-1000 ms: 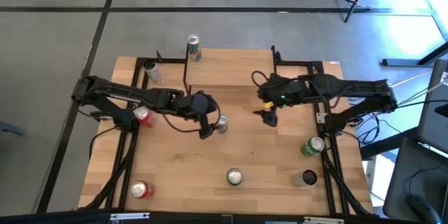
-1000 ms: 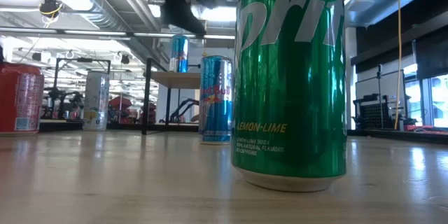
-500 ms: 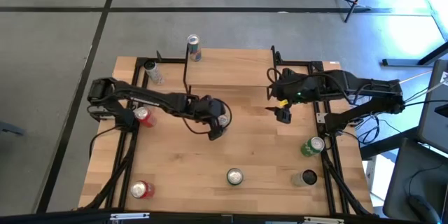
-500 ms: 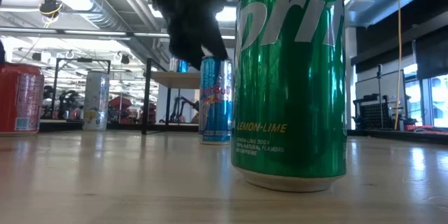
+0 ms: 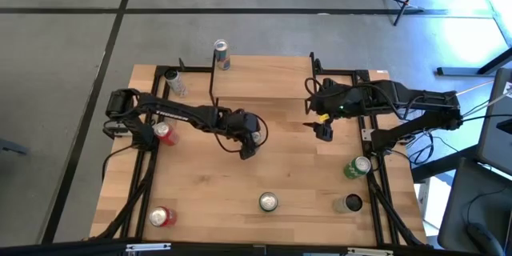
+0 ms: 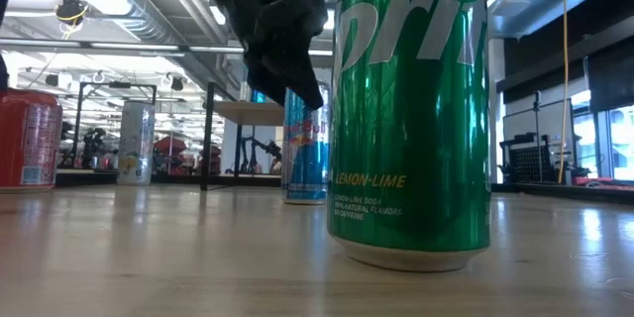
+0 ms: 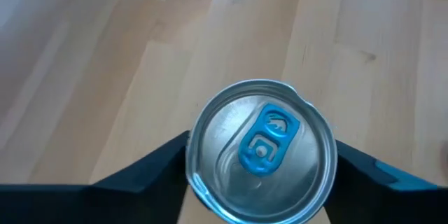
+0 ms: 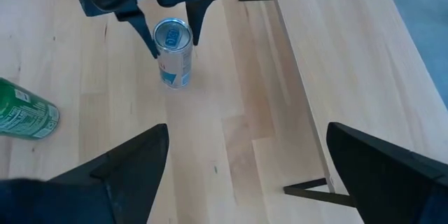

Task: Place canned beverage on shelf
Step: Put the blue soda can on the shelf aligned with the other blue soda can

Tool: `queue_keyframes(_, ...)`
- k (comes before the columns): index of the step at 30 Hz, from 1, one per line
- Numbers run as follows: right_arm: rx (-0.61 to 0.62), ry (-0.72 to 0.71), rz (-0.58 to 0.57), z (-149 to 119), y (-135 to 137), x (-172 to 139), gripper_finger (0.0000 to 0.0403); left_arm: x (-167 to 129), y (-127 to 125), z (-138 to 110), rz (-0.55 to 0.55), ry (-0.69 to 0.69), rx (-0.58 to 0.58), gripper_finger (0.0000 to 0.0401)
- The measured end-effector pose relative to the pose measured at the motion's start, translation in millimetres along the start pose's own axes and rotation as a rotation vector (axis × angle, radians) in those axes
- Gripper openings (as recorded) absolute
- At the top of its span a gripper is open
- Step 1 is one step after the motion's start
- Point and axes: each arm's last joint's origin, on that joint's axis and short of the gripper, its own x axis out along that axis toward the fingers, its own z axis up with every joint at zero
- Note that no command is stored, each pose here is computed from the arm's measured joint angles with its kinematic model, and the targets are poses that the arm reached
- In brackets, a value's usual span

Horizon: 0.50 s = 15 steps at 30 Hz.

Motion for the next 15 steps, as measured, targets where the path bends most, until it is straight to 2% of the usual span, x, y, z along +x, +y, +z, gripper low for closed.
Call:
queue_keyframes(3,0.003,-0.003,0.000,0.5,0.1,0.5,0.0374,-0.5,2.7,1.3,-0.002,-0.004,0.020,0.0202)
queue_keyframes(7,0.032,-0.007,0.000,0.9,0.1,0.5,0.0374,-11.9,6.1,4.7,-0.026,0.007,0.037,0.0196)
queue_keyframes(15,0.056,-0.030,-0.020,3.0,-0.3,0.4,0.0374,-102.4,14.2,45.0,-0.021,-0.052,0.011,0.0208)
